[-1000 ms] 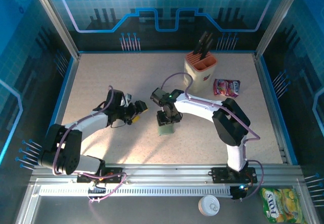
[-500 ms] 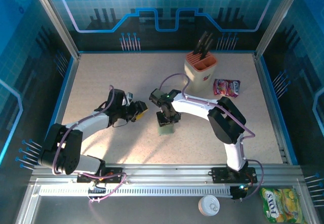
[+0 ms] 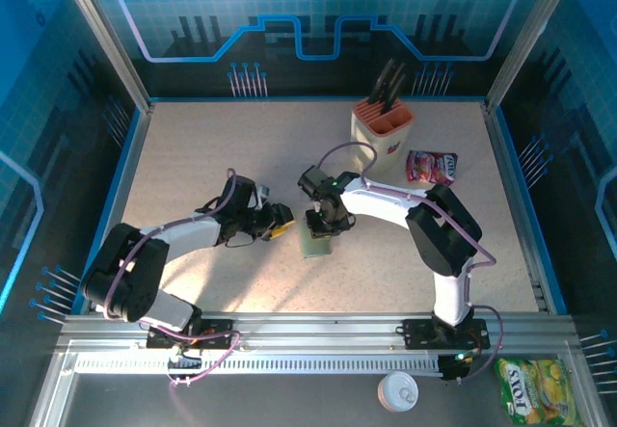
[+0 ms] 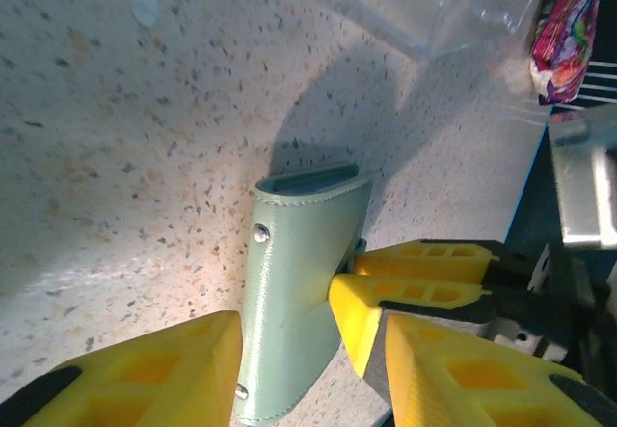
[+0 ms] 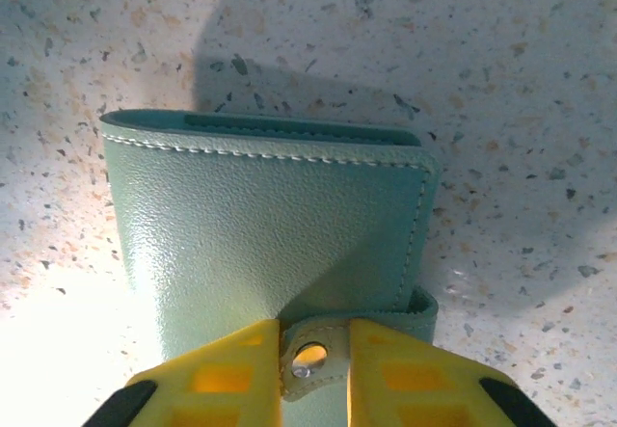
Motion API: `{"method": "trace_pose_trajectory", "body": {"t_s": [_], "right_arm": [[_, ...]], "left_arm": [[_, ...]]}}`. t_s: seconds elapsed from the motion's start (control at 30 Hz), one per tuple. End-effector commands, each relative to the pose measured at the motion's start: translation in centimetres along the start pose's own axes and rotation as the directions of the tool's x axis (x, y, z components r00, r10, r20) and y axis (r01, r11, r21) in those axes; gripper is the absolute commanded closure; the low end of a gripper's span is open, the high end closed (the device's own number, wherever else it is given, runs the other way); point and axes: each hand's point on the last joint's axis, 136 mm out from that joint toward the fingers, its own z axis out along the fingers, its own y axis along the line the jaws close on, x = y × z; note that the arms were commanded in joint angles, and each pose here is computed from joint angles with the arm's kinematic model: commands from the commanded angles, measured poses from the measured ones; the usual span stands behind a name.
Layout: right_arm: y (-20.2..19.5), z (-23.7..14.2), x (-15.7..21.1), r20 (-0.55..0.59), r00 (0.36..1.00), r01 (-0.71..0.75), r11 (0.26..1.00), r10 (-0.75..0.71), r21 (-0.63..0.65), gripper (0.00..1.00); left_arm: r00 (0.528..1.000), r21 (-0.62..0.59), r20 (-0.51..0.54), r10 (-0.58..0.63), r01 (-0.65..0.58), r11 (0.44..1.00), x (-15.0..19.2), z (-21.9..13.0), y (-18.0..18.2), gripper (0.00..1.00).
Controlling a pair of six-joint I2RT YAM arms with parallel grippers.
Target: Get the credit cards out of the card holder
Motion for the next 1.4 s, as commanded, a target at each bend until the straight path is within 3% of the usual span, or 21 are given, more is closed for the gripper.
{"method": "trace_pose_trajectory", "body": {"t_s": [0.0,0.43,0.67,0.83,1.1,1.37], "right_arm": [[-0.4,2.0,1.7,-0.072,0.997,-0.043,0.998,0.039,-0.045,0.83],[-0.2,2.0,1.9,-0.084,0.988,-0.142,0.971,0.128,-0.191,1.00],[-0.6,1.7,1.8,-0.075,0.988,-0.150,0.970,0.138,-0.192,1.00],[-0.7,1.7,1.8,-0.069,0.988,-0.151,0.972,0.141,-0.182,1.00],[-2.8,1.5,2.4,-0.058,0.995,-0.075,0.997,0.076,0.015,1.00],[-3.7,1.1,2.6,-0.099,0.994,0.076,0.963,-0.053,0.257,1.00]], "left_arm": [[1.000,0.053,-0.024,0.006,-0.005,0.999,0.1,0.7,-1.9,0.56],[0.997,0.077,-0.080,0.008,-0.002,0.997,1.8,3.0,-3.1,0.62],[0.992,0.077,-0.119,-0.034,0.043,0.996,2.7,4.5,-2.3,0.83],[0.986,0.005,-0.145,-0.078,0.079,0.997,3.5,5.1,-0.2,0.95],[0.983,-0.187,-0.152,-0.104,0.074,0.980,4.3,4.9,4.2,0.98],[0.979,-0.257,-0.161,-0.128,0.083,0.963,4.5,5.0,6.9,1.00]]}}
